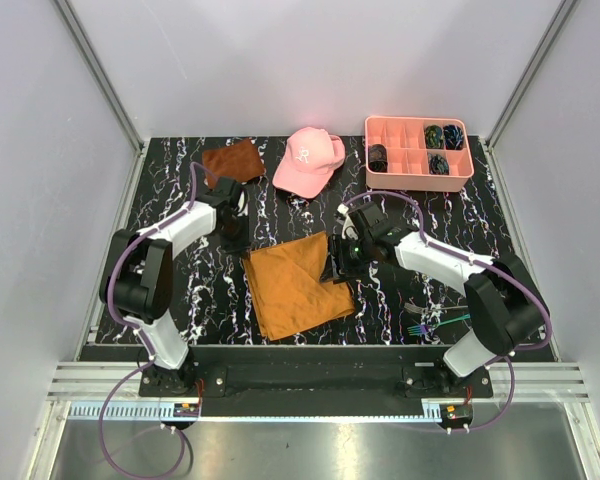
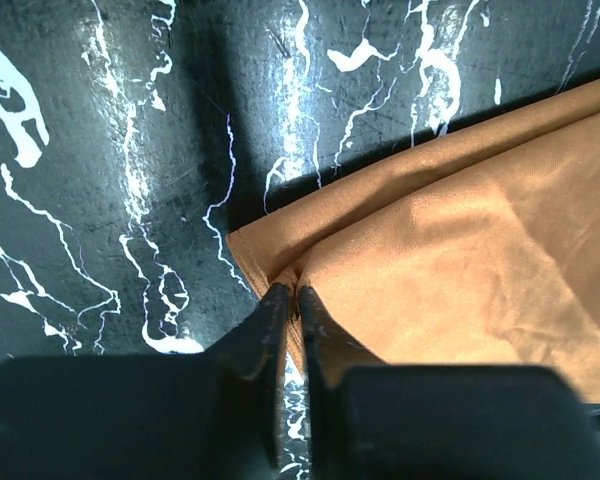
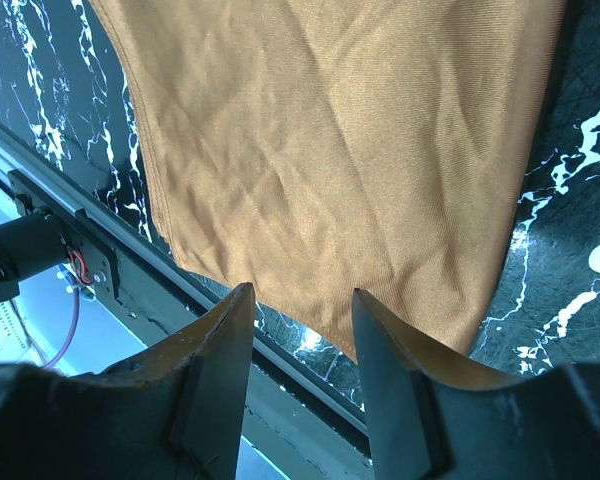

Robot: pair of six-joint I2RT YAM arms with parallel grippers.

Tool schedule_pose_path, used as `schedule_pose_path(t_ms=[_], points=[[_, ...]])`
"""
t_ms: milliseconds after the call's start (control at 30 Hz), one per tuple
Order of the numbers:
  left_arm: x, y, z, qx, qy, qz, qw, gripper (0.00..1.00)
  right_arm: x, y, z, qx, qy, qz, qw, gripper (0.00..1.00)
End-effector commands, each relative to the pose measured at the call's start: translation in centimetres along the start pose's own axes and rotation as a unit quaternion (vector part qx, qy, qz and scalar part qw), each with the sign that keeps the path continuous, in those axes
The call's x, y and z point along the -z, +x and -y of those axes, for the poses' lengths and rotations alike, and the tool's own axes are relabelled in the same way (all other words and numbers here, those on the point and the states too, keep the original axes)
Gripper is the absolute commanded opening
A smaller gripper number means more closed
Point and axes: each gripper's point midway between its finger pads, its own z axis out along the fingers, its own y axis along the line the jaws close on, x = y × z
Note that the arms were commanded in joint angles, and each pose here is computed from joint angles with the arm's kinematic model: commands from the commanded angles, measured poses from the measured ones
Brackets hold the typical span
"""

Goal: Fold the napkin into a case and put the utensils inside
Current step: Smooth out the square-folded napkin at the center of the board, then move the square-folded napkin to the center of the board.

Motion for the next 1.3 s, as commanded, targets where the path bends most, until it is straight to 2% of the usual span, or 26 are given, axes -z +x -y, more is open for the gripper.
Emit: schedule_pose_path(t_ms=[0,200,500,667,733,933,967,1133,1267], points=[[3.1,-2.8,1.5,-0.008,0.018,0.061,0.998,0.05,0.6,-0.5,-1.4,0.01,-0.025,0.015,1.0,0.52],[2.9,-2.9,1.2,-0.006,0.006,0.051,0.999,0.04,0.5,-0.5,-1.6,0.008,-0.03,0.011,0.999,0.52],[2.5,-3.6,-0.2,-0.009,-0.028,0.041,0.999,0.11,-1.2,0.1,-2.1,0.009,-0.029,-0.008,1.0,0.51],[1.2,-4.1,-1.8,-0.008,-0.067,0.033,0.997,0.2,-1.8,0.9,-1.1,-0.009,-0.012,-0.018,1.0,0.47],[0.6,-4.1,-2.1,-0.005,-0.071,0.022,0.997,0.23,-2.0,1.3,-1.3,-0.014,-0.014,-0.02,1.0,0.39],[1.0,-5.0,-2.6,0.005,-0.093,0.041,0.995,0.32,-3.5,3.4,0.8,-0.048,0.017,-0.037,0.998,0.3],[1.2,-5.1,-2.7,0.006,-0.096,0.046,0.994,0.37,-3.7,3.6,1.4,-0.051,0.027,-0.037,0.998,0.28],[4.1,-5.4,-1.4,-0.007,-0.07,0.086,0.994,0.55,-3.9,3.3,3.9,-0.04,0.075,-0.017,0.996,0.25],[6.0,-4.4,0.7,-0.016,-0.009,0.089,0.996,0.63,-3.5,1.9,7.8,-0.034,0.123,-0.009,0.992,0.25]])
